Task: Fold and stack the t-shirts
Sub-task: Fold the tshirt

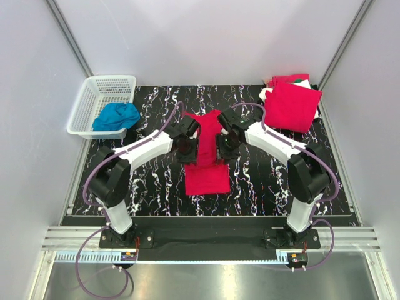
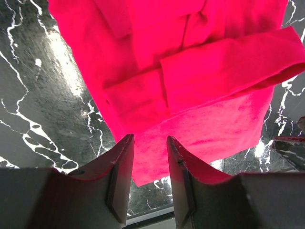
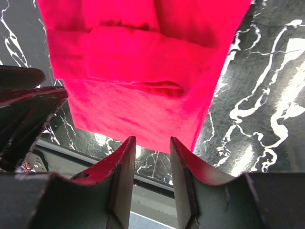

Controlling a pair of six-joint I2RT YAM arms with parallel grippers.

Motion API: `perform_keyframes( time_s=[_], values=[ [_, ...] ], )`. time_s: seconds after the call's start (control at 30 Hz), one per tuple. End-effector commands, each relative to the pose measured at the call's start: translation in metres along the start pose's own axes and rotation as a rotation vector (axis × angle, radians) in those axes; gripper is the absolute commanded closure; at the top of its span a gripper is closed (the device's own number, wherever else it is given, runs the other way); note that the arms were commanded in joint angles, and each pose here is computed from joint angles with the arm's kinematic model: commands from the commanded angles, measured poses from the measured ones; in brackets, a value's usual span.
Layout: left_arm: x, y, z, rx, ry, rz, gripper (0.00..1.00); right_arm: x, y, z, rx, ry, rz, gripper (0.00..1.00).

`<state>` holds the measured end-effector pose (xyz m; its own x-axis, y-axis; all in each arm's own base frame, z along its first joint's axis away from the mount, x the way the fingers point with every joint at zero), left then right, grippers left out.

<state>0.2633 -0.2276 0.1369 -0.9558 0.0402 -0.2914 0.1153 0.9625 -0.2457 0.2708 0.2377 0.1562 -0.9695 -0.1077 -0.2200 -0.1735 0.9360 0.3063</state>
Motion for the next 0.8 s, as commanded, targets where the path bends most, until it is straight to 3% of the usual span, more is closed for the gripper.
perform_keyframes(
  time_s=[0.0,0.77],
  values=[
    [-0.013,-0.001,-0.003,0.029,-0.033,0.016,0.62,-0.012,-0.003,-0.009,-0.021,-0.058,0.001,0.58],
    [-0.008,0.012,0.018,-0.01,0.026,-0.003,0.63,-0.031,-0.013,0.014,-0.034,-0.031,0.01,0.57]
  ],
)
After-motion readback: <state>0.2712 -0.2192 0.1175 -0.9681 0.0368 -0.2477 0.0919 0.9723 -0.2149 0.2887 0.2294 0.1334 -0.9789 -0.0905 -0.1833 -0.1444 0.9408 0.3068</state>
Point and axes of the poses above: each gripper's point midway between its finger pads, its own z axis out along the fingers, its own y axis along the line the jaws close on, x = y × z, the point moved 7 cm from there along -z, back along the fingers, and after that the axes turned 2 degrees about -z, right-handed, at the moved point
